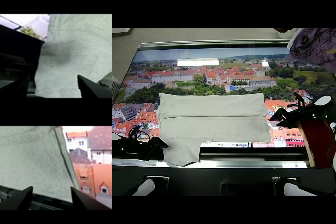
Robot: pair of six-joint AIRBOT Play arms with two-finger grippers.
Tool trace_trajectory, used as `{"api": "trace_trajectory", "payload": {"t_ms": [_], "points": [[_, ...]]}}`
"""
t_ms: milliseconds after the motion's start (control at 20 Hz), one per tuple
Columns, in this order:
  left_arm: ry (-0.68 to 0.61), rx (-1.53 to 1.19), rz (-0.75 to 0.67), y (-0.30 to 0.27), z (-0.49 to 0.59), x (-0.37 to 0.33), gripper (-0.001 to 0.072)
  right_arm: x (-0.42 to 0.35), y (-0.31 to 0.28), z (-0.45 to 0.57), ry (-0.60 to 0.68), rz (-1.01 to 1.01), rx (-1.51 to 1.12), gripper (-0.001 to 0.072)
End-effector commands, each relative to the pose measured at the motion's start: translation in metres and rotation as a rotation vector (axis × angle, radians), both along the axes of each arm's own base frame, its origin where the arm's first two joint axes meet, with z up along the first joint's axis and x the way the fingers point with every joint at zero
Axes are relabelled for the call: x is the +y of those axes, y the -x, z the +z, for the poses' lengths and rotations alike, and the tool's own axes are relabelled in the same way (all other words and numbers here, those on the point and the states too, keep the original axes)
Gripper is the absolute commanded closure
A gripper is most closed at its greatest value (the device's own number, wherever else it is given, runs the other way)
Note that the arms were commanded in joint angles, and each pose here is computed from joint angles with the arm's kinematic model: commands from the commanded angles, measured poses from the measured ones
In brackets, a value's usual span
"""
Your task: Fold the clothes and pants, and hang the long-sleeved shirts on hangers.
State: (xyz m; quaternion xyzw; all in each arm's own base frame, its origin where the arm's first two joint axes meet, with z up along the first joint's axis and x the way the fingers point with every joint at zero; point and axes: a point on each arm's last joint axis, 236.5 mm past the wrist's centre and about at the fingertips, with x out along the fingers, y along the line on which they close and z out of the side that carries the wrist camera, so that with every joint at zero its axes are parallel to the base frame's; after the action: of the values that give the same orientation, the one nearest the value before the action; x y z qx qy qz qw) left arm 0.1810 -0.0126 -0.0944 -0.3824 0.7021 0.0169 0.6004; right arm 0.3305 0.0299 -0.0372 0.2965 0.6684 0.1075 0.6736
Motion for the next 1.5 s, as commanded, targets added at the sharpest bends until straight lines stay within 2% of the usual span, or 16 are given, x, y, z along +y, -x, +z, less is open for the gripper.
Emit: {"api": "trace_trajectory", "payload": {"t_ms": [0,200,250,400,500,600,850,1050,1450], "points": [[0.019,0.029,-0.025,0.013,-0.008,-0.012,0.0033,-0.001,-0.003,0.000,0.003,-0.008,-0.011,0.0169],[0.027,0.038,-0.017,0.018,-0.014,-0.016,0.0047,0.000,-0.003,0.001,-0.003,-0.009,-0.011,0.0175],[0.028,0.039,-0.017,0.018,-0.014,-0.016,0.0084,0.001,-0.004,0.001,-0.007,-0.011,-0.012,0.0175],[0.029,0.039,-0.017,0.018,-0.013,-0.016,0.0486,0.004,-0.005,0.003,-0.021,-0.017,-0.018,0.0176],[0.029,0.039,-0.017,0.018,-0.013,-0.016,0.0681,0.004,-0.006,0.004,-0.023,-0.018,-0.018,0.0178],[0.030,0.039,-0.018,0.018,-0.013,-0.017,0.0687,0.004,-0.005,0.004,-0.024,-0.025,-0.012,0.0200],[0.031,0.040,-0.018,0.019,-0.013,-0.017,0.0687,-0.026,-0.004,-0.005,0.033,-0.102,0.015,0.0193],[0.030,0.039,-0.019,0.019,-0.013,-0.017,0.0687,-0.031,0.035,-0.030,-0.054,-0.106,0.178,0.0175],[0.030,0.038,-0.018,0.018,-0.013,-0.017,0.0688,0.002,0.068,-0.060,-0.164,-0.116,0.241,0.0168]]}}
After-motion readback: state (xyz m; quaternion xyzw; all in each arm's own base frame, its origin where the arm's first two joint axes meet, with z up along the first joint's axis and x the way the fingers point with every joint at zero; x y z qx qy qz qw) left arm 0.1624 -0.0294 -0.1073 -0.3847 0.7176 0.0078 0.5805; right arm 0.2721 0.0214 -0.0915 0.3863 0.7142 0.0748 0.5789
